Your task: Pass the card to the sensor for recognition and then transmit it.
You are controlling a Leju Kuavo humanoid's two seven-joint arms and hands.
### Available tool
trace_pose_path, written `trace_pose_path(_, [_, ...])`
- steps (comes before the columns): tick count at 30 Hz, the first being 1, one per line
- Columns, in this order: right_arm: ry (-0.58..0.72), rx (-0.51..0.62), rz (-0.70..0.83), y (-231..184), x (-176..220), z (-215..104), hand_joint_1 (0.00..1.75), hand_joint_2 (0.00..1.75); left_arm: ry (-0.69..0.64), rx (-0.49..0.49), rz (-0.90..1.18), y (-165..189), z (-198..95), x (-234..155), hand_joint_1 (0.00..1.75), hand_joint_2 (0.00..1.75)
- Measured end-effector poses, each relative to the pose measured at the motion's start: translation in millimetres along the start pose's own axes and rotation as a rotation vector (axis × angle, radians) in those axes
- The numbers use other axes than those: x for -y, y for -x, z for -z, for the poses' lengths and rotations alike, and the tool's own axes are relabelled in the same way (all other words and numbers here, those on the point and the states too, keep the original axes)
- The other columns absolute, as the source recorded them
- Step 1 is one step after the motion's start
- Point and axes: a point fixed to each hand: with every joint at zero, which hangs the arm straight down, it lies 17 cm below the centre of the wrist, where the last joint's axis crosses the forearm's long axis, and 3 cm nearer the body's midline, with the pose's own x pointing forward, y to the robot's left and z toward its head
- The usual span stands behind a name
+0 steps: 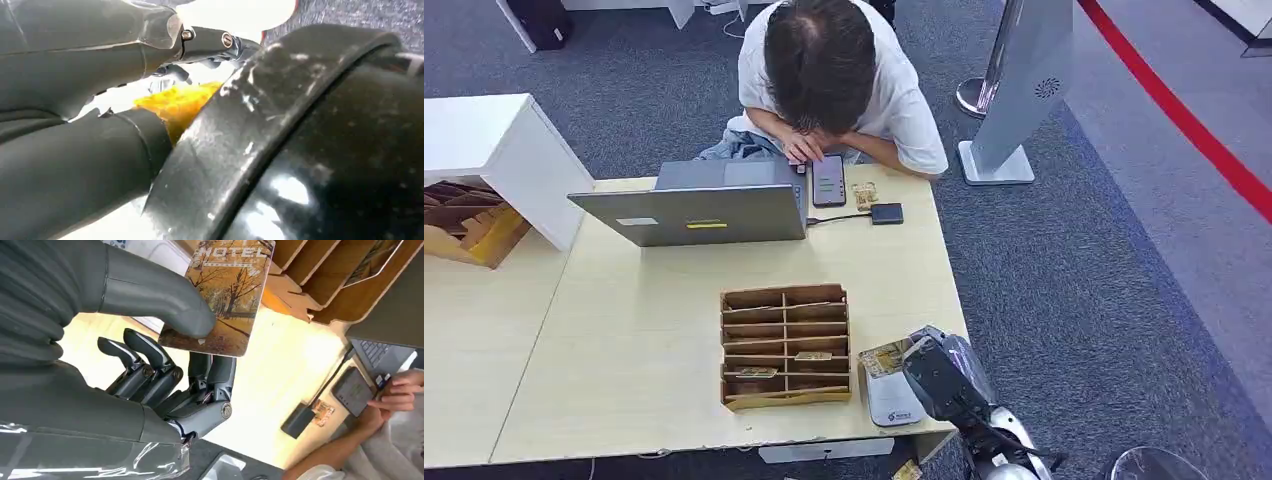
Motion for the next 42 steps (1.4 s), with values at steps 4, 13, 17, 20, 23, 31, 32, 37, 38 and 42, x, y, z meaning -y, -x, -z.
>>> trace_pose_path(4, [-0.004, -0.027, -0.008, 7.3, -1.0, -0.2, 1.75, 1.75, 0.069, 0.007, -0.175, 5.9, -2.7, 13.7, 0.00, 0.00])
trace_pose_path(13, [-0.049, -0.077, -0.022, 25.2, -12.2, 1.1, 1.75, 1.75, 0.258, 0.000, -0.648, 28.1, -18.4, 50.8, 0.00, 0.00])
trace_pose_path(17, [-0.068, -0.094, -0.017, 32.2, -16.4, 4.8, 1.75, 1.75, 0.317, -0.002, -0.840, 40.6, -27.5, 61.3, 0.00, 0.00])
trace_pose_path(20, [-0.084, -0.106, -0.013, 37.3, -20.9, 6.2, 1.75, 1.75, 0.370, -0.008, -0.965, 50.4, -36.5, 70.1, 0.00, 0.00])
trace_pose_path(23, [-0.091, -0.113, -0.014, 40.5, -23.0, 7.2, 1.75, 1.75, 0.379, -0.024, -1.010, 60.4, -40.1, 73.7, 0.00, 0.00])
trace_pose_path(31, [-0.115, -0.131, -0.021, 48.4, -30.8, 10.1, 1.75, 1.75, 0.400, -0.040, -1.091, 75.4, -47.7, 80.0, 0.00, 0.00])
trace_pose_path(32, [-0.118, -0.134, -0.022, 49.9, -31.9, 10.5, 1.75, 1.75, 0.400, -0.042, -1.097, 77.7, -48.6, 80.4, 0.00, 0.00])
trace_pose_path(37, [-0.126, -0.146, -0.025, 55.0, -34.1, 10.8, 1.75, 1.75, 0.403, -0.052, -1.112, 83.6, -51.2, 84.1, 0.00, 0.00])
trace_pose_path(38, [-0.127, -0.147, -0.025, 55.6, -34.5, 10.7, 1.75, 1.75, 0.403, -0.053, -1.115, 84.2, -51.4, 84.5, 0.00, 0.00])
trace_pose_path(42, [-0.131, -0.149, -0.026, 56.7, -35.6, 11.5, 1.75, 1.75, 0.402, -0.054, -1.119, 86.2, -51.8, 84.2, 0.00, 0.00])
